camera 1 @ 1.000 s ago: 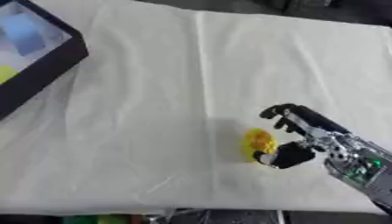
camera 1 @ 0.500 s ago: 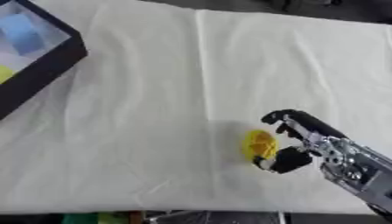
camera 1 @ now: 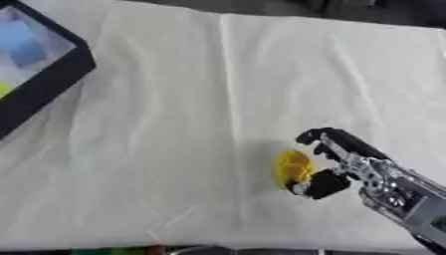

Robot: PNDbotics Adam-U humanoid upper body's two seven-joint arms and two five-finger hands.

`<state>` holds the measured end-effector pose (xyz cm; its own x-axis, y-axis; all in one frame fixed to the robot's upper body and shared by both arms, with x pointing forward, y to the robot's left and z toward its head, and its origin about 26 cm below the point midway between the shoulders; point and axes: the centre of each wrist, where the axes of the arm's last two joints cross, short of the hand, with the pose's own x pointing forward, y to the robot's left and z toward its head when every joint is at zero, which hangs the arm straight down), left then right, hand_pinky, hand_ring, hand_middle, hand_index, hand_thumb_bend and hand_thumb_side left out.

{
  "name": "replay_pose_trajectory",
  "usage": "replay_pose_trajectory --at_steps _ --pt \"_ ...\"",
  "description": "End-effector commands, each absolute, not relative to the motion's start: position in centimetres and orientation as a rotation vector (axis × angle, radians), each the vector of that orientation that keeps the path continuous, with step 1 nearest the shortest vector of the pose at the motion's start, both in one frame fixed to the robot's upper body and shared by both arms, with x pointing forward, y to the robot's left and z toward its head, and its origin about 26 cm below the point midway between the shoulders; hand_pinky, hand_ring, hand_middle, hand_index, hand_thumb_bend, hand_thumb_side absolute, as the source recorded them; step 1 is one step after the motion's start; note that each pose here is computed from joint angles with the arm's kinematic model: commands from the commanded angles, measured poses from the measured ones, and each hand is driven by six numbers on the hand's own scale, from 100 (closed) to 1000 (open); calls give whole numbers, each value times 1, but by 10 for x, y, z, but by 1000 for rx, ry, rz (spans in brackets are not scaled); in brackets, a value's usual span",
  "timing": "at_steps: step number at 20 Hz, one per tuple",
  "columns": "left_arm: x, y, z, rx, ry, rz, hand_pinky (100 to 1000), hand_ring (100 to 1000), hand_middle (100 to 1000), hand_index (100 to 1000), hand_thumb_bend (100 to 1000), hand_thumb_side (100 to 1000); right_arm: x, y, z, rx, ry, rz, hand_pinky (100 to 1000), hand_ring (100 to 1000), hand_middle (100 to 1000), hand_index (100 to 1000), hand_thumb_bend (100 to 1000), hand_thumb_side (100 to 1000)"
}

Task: Pick up the objects with one hand, pass them to the other hand, and then place them into the box on the other side of the table.

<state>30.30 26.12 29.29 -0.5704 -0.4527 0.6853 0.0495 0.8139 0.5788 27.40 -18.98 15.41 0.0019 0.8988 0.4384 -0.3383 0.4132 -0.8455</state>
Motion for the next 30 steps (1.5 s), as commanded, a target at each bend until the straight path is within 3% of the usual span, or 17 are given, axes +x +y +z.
replay_pose_trajectory --at_steps 1,4,8,10,14,21,25,30 --pt "299 262 305 313 -2127 -690 973 1000 626 853 100 746 274 -195 160 -630 -1203 1053 792 793 784 831 412 115" --pt "299 263 305 313 -2130 -688 974 1000 625 853 100 747 273 -199 158 -635 -1195 1041 789 787 738 799 347 117" --pt "299 263 304 317 -2128 -683 973 1000 625 852 100 746 273 -199 158 -626 -1195 1033 777 750 585 662 150 127" --pt "299 263 304 314 -2129 -685 973 1000 625 852 100 746 273 -198 159 -611 -1195 1030 764 727 553 625 109 117" --pt "299 263 304 312 -2130 -684 973 1000 624 851 100 745 274 -197 161 -584 -1201 1019 733 666 503 566 100 100" --pt "298 264 305 310 -2135 -685 969 1000 624 850 100 737 281 -201 176 -602 -1298 968 694 619 480 540 100 100" --pt "298 263 308 305 -2145 -700 965 1000 625 845 100 730 290 -205 202 -668 -1461 896 600 560 462 521 100 100" --pt "298 254 315 281 -2129 -783 958 1000 627 849 100 738 295 -208 218 -752 -1630 838 564 537 465 524 100 100"
